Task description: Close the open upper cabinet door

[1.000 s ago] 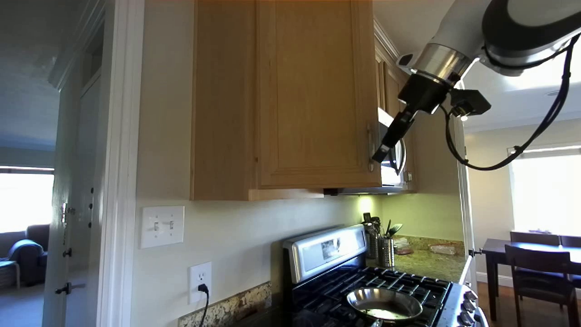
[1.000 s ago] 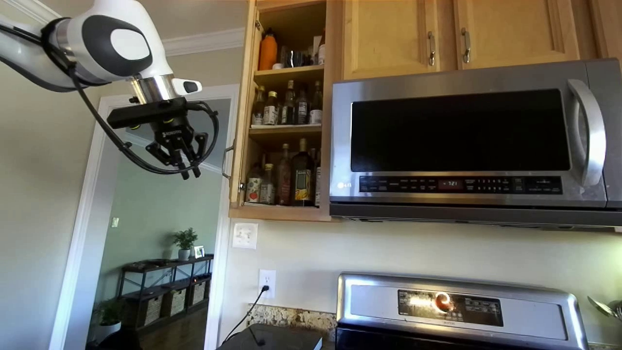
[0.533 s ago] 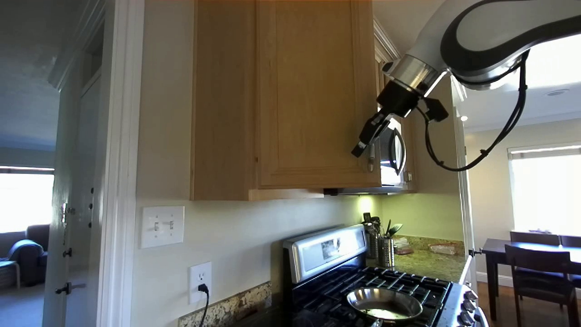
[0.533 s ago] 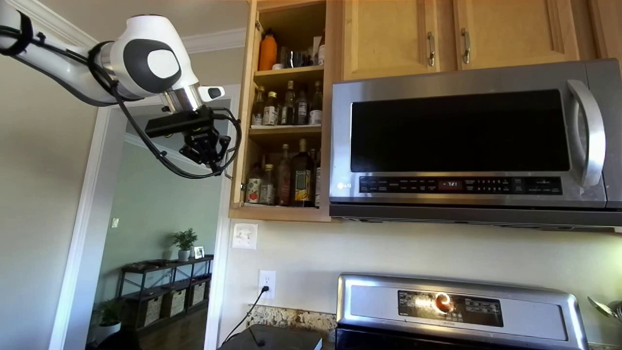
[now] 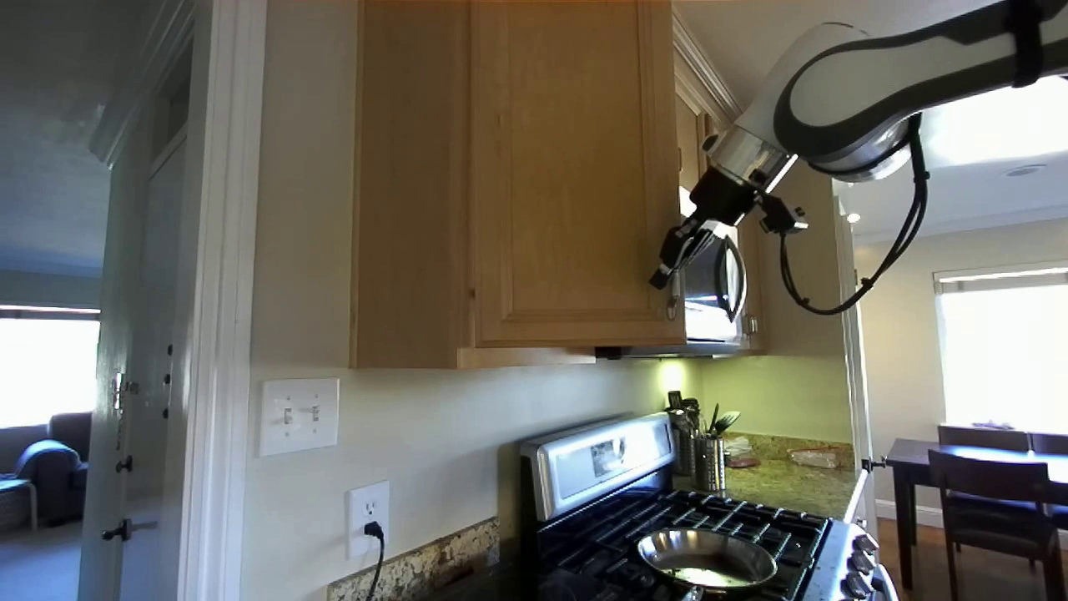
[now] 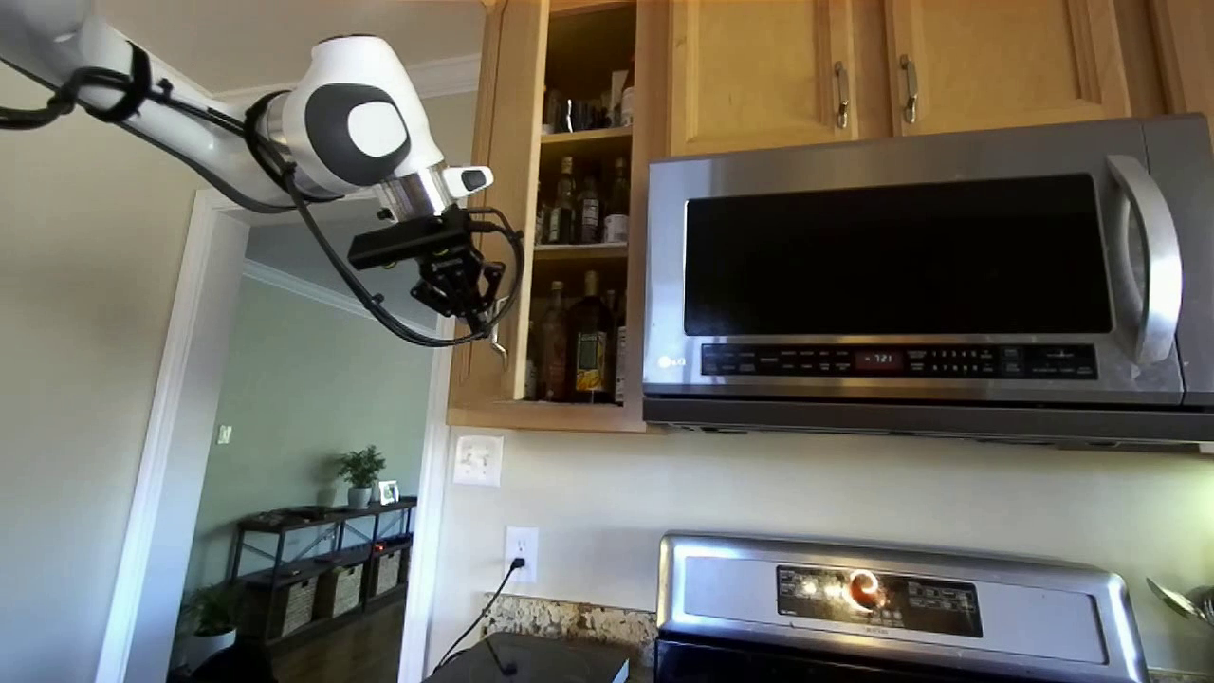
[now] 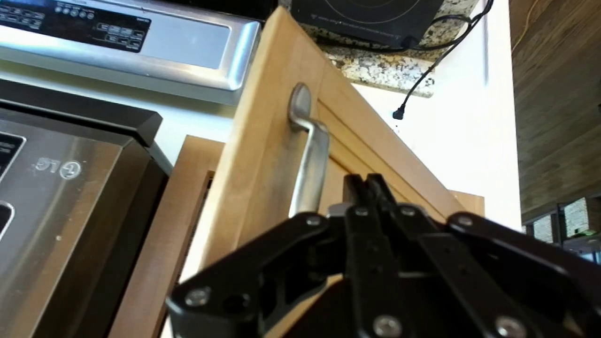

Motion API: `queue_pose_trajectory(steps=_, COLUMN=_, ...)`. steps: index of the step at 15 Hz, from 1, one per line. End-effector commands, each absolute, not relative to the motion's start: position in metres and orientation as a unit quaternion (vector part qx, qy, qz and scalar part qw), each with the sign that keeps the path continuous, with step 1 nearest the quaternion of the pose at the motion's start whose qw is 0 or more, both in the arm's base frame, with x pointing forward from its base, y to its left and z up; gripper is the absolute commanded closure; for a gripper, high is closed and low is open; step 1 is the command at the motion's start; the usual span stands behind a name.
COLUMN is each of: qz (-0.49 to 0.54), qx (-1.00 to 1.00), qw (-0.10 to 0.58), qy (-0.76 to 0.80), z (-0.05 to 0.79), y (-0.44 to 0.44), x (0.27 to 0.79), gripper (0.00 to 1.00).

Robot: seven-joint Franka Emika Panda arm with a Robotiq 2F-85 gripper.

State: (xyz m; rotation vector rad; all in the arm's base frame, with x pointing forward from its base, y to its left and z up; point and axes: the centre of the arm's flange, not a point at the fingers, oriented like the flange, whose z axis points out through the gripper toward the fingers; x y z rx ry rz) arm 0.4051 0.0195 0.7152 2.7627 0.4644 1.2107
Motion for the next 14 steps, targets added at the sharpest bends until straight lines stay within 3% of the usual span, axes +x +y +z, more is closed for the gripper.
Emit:
queue_pose_trajectory(steps=1, qz=0.399, qx=0.907, qw=0.044, qy=0.127, z=0.717, y=-0.012, x=0.450, gripper=0.94)
queue_pose_trajectory(steps=9, qz=0.426, qx=0.897, qw=-0.014, qy=0.120, z=0.724, y=0.004, x=0.535, gripper=0.92)
queue_pose_trajectory(steps=11, qz=0.425, qx=0.896, qw=-0.026, qy=0.126, z=0.725, y=0.014, x=0.554, gripper=0.68)
queue_pose_trajectory(steps=14, qz=0.424, qx=0.895, qw=-0.032, qy=0.135, z=0.727, y=0.023, x=0.582, gripper=0.48)
